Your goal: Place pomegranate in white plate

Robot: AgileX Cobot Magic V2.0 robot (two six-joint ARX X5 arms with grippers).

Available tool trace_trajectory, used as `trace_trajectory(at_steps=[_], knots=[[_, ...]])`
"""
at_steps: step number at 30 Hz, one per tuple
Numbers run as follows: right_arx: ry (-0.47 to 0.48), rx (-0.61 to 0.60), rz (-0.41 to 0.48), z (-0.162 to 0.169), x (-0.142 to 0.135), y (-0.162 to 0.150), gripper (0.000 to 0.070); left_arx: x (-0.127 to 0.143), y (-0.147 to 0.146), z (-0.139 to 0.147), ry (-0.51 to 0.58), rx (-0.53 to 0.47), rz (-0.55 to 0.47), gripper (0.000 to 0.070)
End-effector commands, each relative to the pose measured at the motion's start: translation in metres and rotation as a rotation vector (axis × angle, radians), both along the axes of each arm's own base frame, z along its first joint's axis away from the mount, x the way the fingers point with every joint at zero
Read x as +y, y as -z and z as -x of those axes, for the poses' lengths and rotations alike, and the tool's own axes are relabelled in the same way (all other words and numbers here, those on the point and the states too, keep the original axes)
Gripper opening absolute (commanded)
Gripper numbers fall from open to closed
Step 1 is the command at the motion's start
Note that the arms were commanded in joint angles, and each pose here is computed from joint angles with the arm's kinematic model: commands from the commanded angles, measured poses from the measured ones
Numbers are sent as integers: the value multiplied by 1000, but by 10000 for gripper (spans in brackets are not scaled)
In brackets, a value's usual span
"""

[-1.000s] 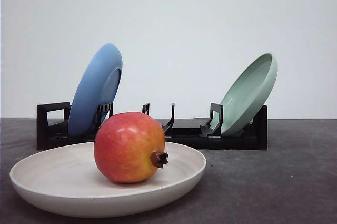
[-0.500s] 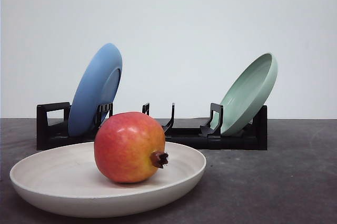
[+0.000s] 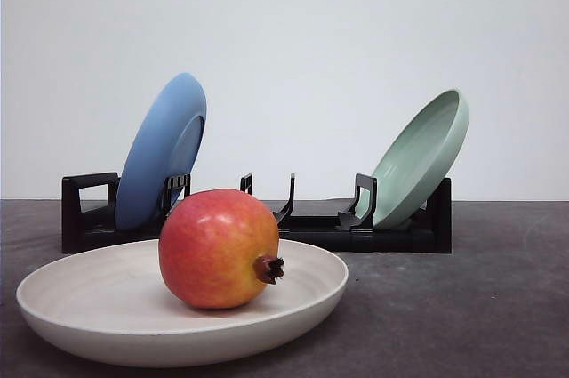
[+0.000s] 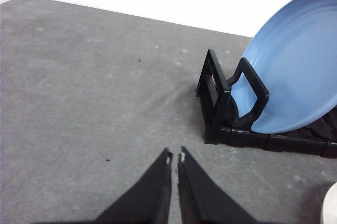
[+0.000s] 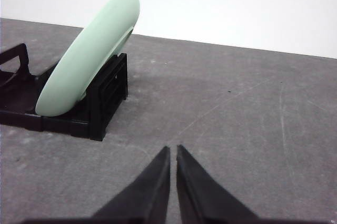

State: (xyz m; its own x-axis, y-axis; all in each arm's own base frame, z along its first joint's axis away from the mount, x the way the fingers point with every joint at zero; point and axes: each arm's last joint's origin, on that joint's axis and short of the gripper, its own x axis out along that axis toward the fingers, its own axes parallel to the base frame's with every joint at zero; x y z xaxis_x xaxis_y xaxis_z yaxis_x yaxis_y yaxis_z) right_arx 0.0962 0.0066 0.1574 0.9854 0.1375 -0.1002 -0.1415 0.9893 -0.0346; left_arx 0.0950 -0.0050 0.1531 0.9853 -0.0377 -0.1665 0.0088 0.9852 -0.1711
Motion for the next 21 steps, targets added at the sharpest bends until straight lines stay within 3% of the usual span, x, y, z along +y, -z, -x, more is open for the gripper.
trace_trajectory(at_steps=[1,21], knots=[[4,-8,-11,0,0,0,18,0,4,-1,0,11,7,0],[4,-8,-11,0,0,0,18,0,4,-1,0,11,7,0]])
